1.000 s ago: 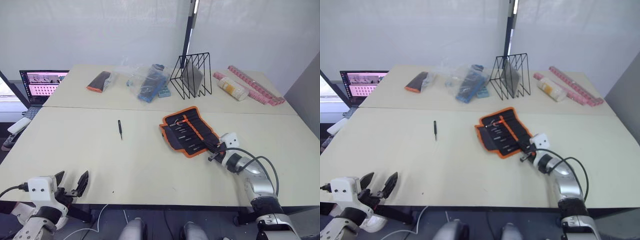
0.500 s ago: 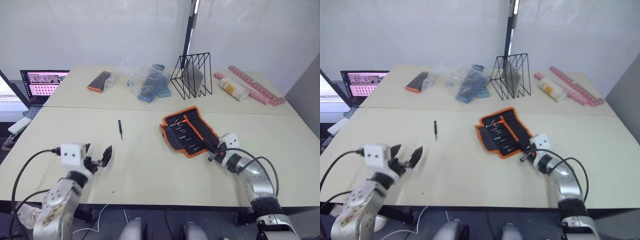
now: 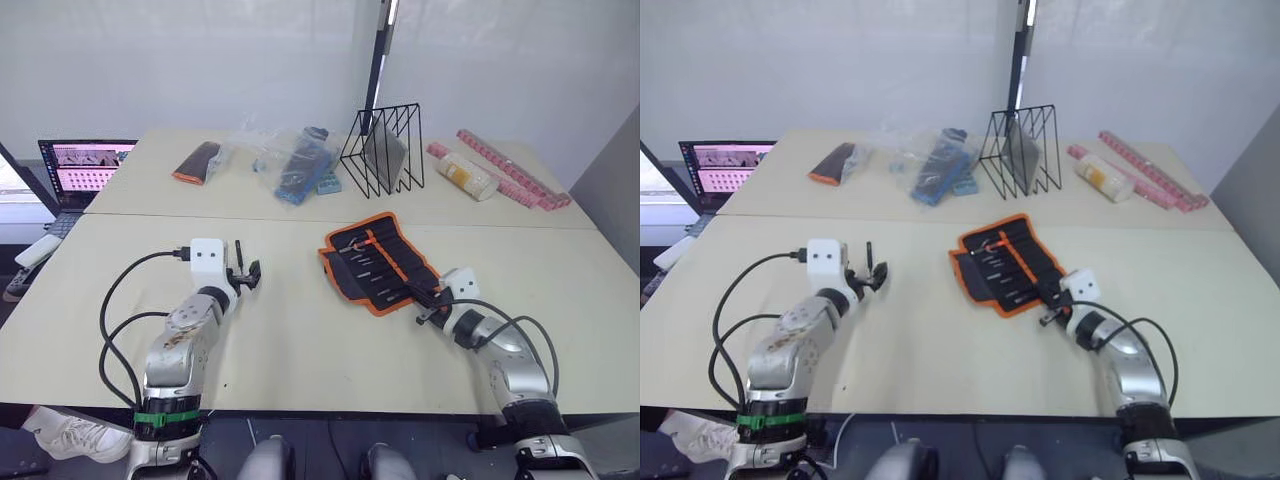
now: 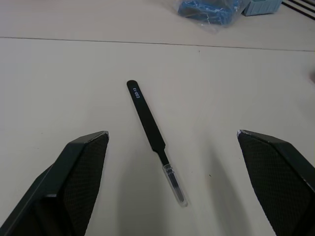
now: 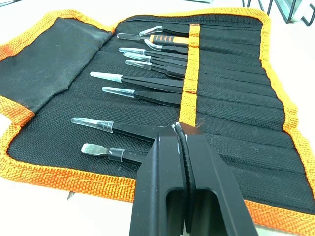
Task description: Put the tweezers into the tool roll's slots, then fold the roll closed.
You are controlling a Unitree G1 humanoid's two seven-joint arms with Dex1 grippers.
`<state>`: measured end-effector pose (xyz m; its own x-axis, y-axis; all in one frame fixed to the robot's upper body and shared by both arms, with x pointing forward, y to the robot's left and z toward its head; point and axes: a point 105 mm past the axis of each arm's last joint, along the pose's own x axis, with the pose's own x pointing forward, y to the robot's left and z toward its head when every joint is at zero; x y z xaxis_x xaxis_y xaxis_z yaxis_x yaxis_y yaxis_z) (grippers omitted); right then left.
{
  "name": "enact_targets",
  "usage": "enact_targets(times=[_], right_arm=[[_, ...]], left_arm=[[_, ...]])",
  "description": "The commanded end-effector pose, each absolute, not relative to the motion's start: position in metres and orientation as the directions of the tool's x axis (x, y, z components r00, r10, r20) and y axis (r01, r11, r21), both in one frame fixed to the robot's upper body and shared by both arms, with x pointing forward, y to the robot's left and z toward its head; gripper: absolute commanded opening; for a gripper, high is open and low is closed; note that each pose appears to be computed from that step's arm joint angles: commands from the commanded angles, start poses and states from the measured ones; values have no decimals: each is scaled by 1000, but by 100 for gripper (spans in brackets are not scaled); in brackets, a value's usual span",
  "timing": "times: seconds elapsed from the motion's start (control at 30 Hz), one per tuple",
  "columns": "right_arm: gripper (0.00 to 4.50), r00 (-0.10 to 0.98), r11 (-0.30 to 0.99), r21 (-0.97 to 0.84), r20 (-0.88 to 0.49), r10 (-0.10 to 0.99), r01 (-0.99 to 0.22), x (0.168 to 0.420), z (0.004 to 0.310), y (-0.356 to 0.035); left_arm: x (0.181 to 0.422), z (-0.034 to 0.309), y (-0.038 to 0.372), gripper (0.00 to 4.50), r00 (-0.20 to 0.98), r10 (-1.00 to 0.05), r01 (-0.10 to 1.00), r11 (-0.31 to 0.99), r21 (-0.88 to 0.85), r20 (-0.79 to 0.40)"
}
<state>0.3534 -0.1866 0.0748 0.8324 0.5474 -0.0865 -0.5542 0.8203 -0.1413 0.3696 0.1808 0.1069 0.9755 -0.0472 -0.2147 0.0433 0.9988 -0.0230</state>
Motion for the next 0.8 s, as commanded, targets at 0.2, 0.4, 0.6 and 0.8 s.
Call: enact_targets(times=[0.2, 0.4, 0.6, 0.8], right_arm=[[0, 831, 825, -117, -156, 534, -553, 348, 60, -189], [0, 828, 822, -120, -157, 538, -557, 347, 63, -188], [0, 830, 824, -121, -158, 534, -553, 347, 64, -188], [0, 829, 822, -122, -155, 538, -556, 349, 67, -185]], left_arm=[[387, 101, 164, 258, 964, -26, 25, 1000, -9, -264], [392, 99, 161, 58, 957, -29, 26, 1000, -12, -287], [386, 100, 174, 3, 962, -1, 0, 1000, -3, -274], [387, 132, 176, 3, 989, -49, 52, 998, 23, -141]])
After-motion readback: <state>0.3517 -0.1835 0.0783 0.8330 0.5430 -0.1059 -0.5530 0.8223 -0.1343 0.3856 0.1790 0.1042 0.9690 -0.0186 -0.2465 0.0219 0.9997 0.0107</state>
